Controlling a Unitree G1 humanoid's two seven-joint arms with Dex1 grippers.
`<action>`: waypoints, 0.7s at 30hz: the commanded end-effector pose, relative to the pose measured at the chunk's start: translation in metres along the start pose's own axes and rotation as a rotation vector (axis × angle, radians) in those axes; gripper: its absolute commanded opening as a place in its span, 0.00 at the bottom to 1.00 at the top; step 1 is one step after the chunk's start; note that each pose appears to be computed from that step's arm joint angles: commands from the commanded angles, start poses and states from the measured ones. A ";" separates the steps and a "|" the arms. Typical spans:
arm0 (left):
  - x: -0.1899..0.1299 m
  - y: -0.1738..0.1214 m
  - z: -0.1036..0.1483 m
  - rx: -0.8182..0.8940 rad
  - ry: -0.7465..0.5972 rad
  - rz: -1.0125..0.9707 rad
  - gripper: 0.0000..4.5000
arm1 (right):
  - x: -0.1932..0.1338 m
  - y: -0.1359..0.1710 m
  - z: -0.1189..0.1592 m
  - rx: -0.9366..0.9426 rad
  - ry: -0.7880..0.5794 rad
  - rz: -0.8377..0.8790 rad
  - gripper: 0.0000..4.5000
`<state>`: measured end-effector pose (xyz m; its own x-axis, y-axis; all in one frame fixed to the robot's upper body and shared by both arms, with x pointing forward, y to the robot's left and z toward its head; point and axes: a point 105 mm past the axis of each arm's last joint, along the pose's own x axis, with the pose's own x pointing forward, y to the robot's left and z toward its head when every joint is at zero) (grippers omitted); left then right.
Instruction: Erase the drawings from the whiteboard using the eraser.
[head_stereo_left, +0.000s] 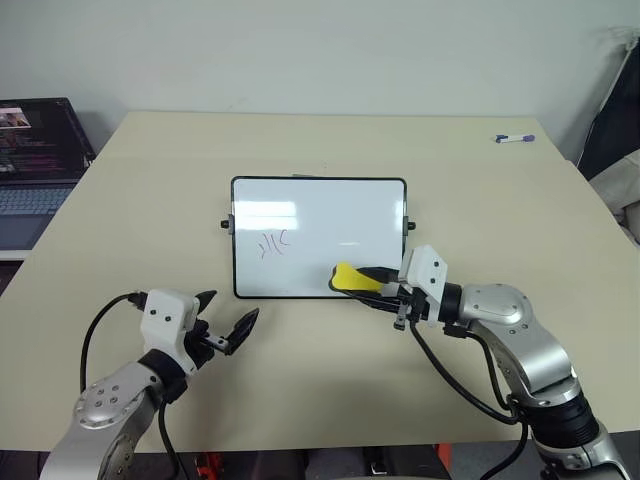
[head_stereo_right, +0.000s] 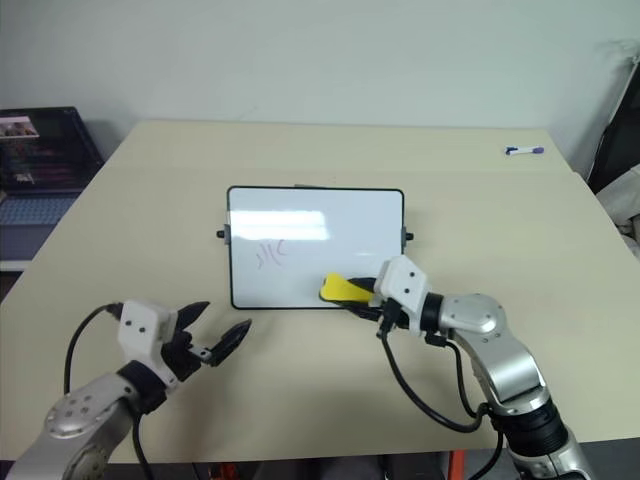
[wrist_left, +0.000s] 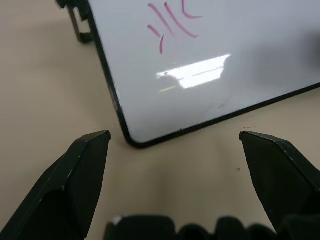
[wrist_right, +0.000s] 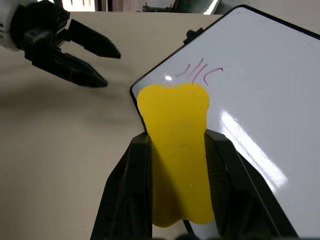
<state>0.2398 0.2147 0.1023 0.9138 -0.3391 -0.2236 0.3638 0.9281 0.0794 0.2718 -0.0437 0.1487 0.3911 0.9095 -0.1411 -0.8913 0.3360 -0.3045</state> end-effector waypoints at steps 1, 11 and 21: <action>-0.003 0.002 0.020 0.036 -0.068 0.018 1.00 | 0.005 -0.002 0.011 -0.038 -0.043 -0.005 0.24; 0.001 0.004 0.035 0.044 -0.088 0.056 1.00 | 0.011 -0.008 0.002 -0.048 -0.035 -0.014 0.24; 0.006 -0.003 0.045 0.055 -0.093 0.037 1.00 | 0.010 -0.016 -0.002 -0.094 -0.006 -0.046 0.24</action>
<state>0.2541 0.2080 0.1304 0.9377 -0.3028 -0.1703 0.3230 0.9404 0.1066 0.2904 -0.0414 0.1396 0.4315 0.8899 -0.1480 -0.8657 0.3623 -0.3455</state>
